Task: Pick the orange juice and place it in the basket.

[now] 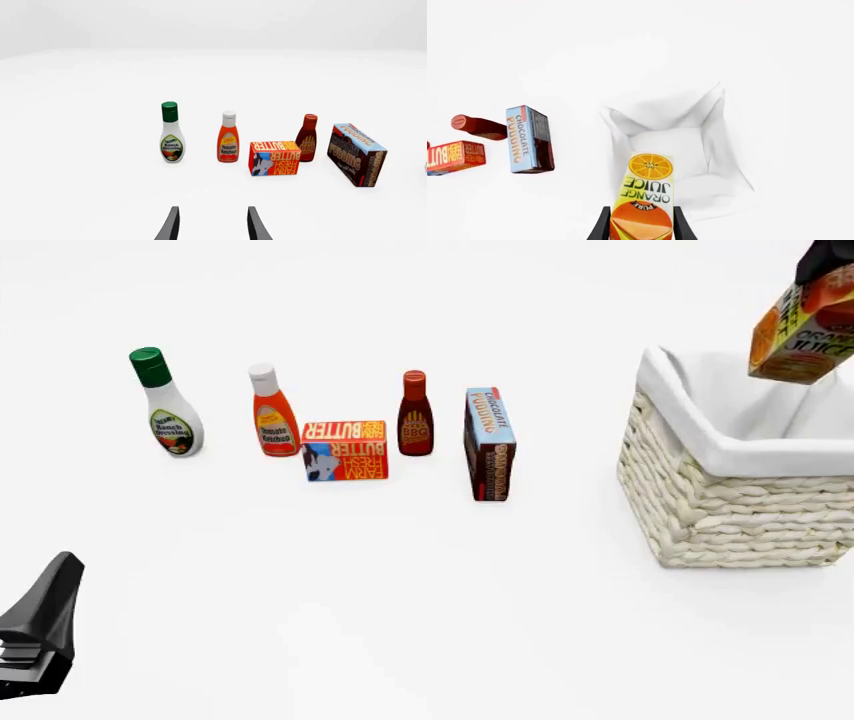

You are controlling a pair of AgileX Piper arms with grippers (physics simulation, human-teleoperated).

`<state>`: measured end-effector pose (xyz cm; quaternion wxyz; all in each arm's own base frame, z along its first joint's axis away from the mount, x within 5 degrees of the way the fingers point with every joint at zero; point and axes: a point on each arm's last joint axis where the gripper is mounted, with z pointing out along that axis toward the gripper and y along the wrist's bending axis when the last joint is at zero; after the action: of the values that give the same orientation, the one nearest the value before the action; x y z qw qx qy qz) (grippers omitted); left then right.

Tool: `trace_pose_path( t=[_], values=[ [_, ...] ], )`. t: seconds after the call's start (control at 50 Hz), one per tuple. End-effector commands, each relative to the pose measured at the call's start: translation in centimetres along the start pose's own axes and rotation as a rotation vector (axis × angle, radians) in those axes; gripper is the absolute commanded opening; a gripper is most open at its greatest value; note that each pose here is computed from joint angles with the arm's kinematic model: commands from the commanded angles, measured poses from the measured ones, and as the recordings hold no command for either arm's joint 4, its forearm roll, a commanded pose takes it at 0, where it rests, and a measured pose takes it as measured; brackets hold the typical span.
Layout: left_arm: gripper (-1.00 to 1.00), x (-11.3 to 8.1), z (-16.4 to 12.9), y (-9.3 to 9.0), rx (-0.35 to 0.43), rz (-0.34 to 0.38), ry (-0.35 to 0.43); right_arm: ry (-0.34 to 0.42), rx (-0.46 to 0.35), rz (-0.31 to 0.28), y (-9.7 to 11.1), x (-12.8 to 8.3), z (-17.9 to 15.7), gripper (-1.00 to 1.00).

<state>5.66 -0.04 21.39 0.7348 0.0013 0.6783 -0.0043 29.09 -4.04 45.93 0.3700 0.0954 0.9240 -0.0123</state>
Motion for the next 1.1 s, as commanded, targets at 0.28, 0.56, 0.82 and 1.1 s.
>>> trace_pose_path(
  t=[0.28, 0.56, 0.82, 1.1],
  values=[
    [1.00, 0.0, 0.0, 0.0, -0.002, 0.001, -0.002, 0.021, 0.031, 0.076, -1.2, 0.0, 0.5, -1.00],
    [1.00, 0.0, 0.0, 0.0, -0.002, 0.001, -0.002, 0.058, 0.038, 0.099, -1.4, 0.1, 2.0, -1.00],
    [1.00, 0.0, 0.0, 0.0, -0.002, 0.001, -0.001, 0.079, 0.044, 0.102, -1.7, 0.0, 3.0, -1.00],
    [1.00, 0.0, 0.0, 0.0, -0.002, 0.001, -0.001, 0.082, 0.046, 0.121, -1.7, -0.3, 3.6, -1.00]
  ],
)
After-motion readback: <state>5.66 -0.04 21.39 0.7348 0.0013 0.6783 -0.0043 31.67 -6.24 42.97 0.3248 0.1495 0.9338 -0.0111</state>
